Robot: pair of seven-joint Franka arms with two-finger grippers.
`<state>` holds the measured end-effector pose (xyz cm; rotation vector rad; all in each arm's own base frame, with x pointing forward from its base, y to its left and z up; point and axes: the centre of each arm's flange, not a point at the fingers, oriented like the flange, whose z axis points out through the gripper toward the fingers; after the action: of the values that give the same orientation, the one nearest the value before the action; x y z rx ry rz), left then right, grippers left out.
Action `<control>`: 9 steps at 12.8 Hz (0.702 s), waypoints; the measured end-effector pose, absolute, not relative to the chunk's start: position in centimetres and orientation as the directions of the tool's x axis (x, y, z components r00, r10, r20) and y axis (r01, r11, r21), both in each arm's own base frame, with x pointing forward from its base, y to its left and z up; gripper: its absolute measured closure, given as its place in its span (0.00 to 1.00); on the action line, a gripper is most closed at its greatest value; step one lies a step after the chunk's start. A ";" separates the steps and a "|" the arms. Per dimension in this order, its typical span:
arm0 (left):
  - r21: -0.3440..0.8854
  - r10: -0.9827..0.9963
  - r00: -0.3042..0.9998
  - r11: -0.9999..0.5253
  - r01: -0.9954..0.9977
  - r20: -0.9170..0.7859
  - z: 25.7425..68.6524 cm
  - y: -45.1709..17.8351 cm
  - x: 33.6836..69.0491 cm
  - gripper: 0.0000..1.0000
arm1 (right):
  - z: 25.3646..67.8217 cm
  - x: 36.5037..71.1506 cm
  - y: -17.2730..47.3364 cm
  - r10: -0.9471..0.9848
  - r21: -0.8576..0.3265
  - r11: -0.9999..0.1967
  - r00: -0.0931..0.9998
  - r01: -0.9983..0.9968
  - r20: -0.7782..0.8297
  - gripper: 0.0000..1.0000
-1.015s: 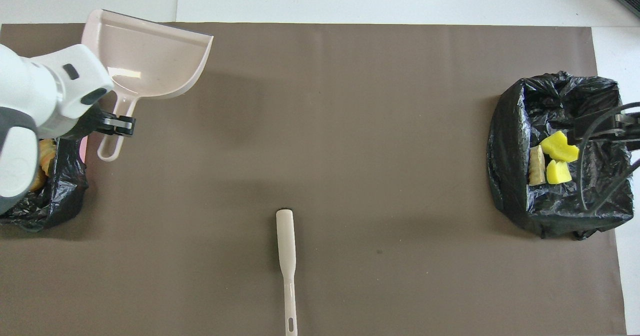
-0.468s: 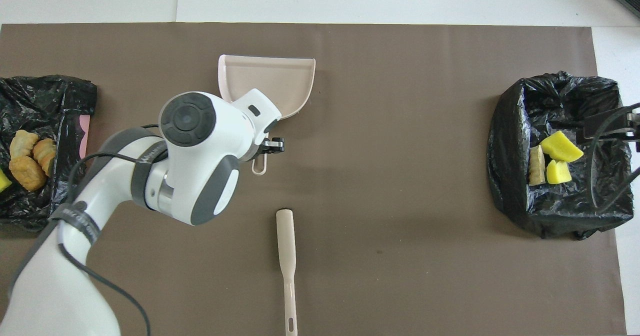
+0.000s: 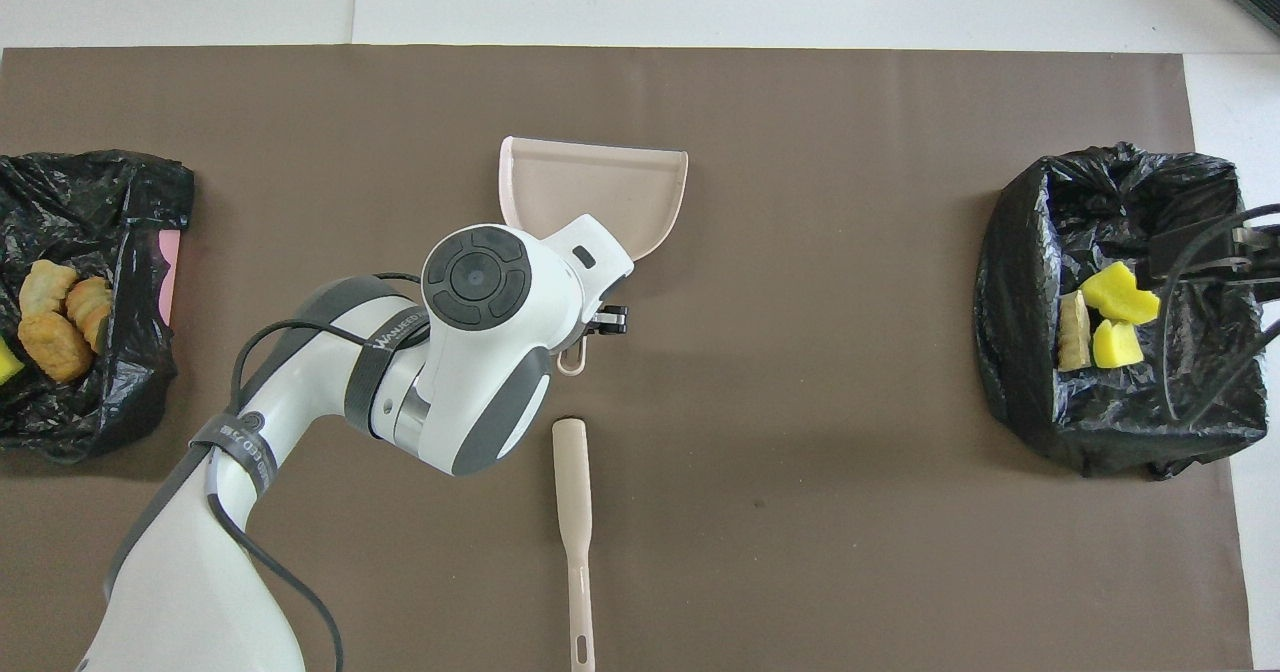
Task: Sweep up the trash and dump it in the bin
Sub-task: 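Bring the empty dustpan to the mat center with the left gripper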
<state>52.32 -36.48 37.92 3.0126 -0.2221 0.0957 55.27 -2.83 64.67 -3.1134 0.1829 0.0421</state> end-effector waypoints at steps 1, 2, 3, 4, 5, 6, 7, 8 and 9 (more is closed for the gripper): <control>0.113 -0.148 0.987 -0.981 -0.155 0.068 37.8 -36.8 52.1 0.69 | 64.7 55.3 -2.8 -0.117 -0.021 -0.993 0.993 -0.117 -0.028 0.00; 0.112 -0.150 0.986 -0.981 -0.157 0.065 37.6 -37.0 51.8 0.69 | 64.7 55.3 -2.8 -0.117 -0.021 -0.993 0.993 -0.117 -0.028 0.00; 0.111 -0.147 0.987 -0.982 -0.153 0.062 37.5 -37.1 51.7 0.69 | 64.7 55.3 -2.8 -0.117 -0.021 -0.993 0.993 -0.117 -0.028 0.00; 0.112 -0.140 0.988 -0.983 -0.146 0.061 37.5 -37.1 51.6 0.69 | 64.7 55.3 -2.8 -0.117 -0.021 -0.993 0.993 -0.117 -0.028 0.00; 0.111 -0.135 0.989 -0.984 -0.141 0.060 37.4 -37.1 51.6 0.69 | 64.7 55.3 -2.8 -0.117 -0.021 -0.993 0.993 -0.117 -0.028 0.00; 0.110 -0.132 0.990 -0.984 -0.137 0.057 37.3 -37.0 51.6 0.69 | 64.7 55.3 -2.8 -0.117 -0.021 -0.993 0.993 -0.117 -0.028 0.00; 0.109 -0.129 0.990 -0.985 -0.134 0.054 37.1 -36.9 51.6 0.69 | 64.7 55.3 -2.8 -0.117 -0.021 -0.993 0.993 -0.117 -0.028 0.00; 0.108 -0.126 0.991 -0.986 -0.130 0.051 36.9 -36.8 51.5 0.69 | 64.7 55.3 -2.8 -0.117 -0.021 -0.993 0.993 -0.117 -0.028 0.00; 0.110 -0.118 0.992 -0.986 -0.123 0.049 36.7 -36.8 51.5 0.69 | 64.7 55.3 -2.8 -0.117 -0.021 -0.993 0.993 -0.117 -0.028 0.00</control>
<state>51.50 -36.79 36.72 3.0226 -0.1838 0.0635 55.27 -2.83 64.67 -3.1134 0.1830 0.0421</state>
